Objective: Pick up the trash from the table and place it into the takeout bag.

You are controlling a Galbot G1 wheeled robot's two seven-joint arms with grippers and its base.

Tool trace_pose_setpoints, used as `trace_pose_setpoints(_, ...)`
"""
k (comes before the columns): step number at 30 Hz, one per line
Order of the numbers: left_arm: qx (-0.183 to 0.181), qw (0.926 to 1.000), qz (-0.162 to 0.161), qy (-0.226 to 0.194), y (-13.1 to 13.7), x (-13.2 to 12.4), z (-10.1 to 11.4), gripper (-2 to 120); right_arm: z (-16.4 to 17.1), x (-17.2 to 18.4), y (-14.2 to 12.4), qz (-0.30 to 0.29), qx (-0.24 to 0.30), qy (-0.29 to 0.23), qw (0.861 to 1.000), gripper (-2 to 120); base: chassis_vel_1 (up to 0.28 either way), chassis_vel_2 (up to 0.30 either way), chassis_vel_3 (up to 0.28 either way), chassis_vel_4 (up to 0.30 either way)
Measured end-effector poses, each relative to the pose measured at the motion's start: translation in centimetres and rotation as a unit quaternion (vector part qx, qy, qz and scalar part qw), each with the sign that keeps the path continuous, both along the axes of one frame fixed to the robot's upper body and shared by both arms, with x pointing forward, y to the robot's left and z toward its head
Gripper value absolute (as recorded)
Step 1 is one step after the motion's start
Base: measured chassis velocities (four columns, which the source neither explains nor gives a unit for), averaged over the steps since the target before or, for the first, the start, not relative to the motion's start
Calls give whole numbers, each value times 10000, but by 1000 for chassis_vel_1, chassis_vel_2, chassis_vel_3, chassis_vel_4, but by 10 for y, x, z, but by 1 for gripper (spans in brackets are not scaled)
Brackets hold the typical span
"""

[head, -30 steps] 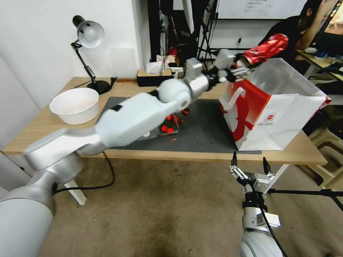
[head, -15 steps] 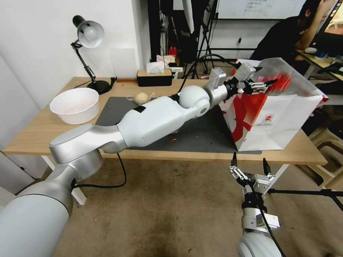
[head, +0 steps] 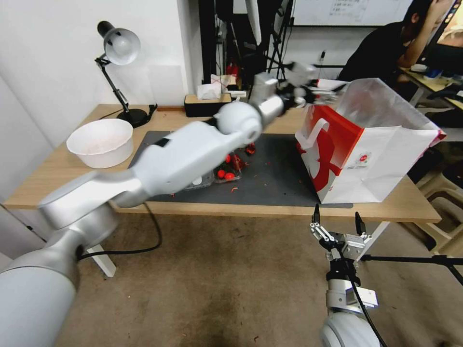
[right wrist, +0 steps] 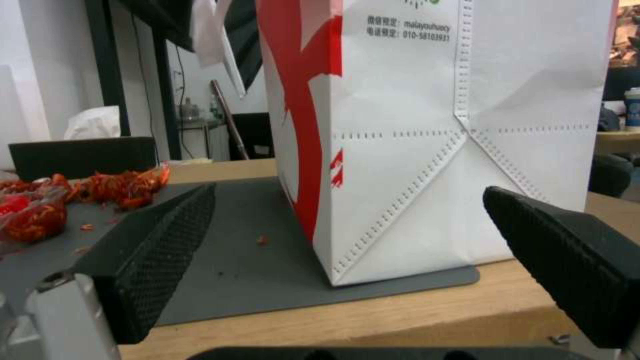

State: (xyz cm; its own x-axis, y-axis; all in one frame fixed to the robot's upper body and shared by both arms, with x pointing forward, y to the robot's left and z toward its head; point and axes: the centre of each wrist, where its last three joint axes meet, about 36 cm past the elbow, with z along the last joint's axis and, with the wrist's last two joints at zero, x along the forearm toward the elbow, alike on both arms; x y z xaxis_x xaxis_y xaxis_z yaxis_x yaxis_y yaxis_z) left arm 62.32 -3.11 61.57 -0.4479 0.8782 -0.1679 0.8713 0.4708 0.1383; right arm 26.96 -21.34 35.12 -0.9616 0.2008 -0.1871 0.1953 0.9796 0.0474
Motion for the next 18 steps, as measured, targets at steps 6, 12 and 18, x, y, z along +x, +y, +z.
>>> trace_pose_setpoints(6,-174,9972,729,20,95,12,1,100,3,1,-1,26,-22,-24,10000,100,0,0,0,0)
trace_pose_setpoints(12,-184,9890,1434,304,184,2,-48,100,6,0,1,72,-37,-21,10000,100,0,0,0,0)
trace_pose_setpoints(18,-262,9780,2009,505,239,-26,-84,100,7,0,2,93,-55,-2,9999,100,0,0,0,0)
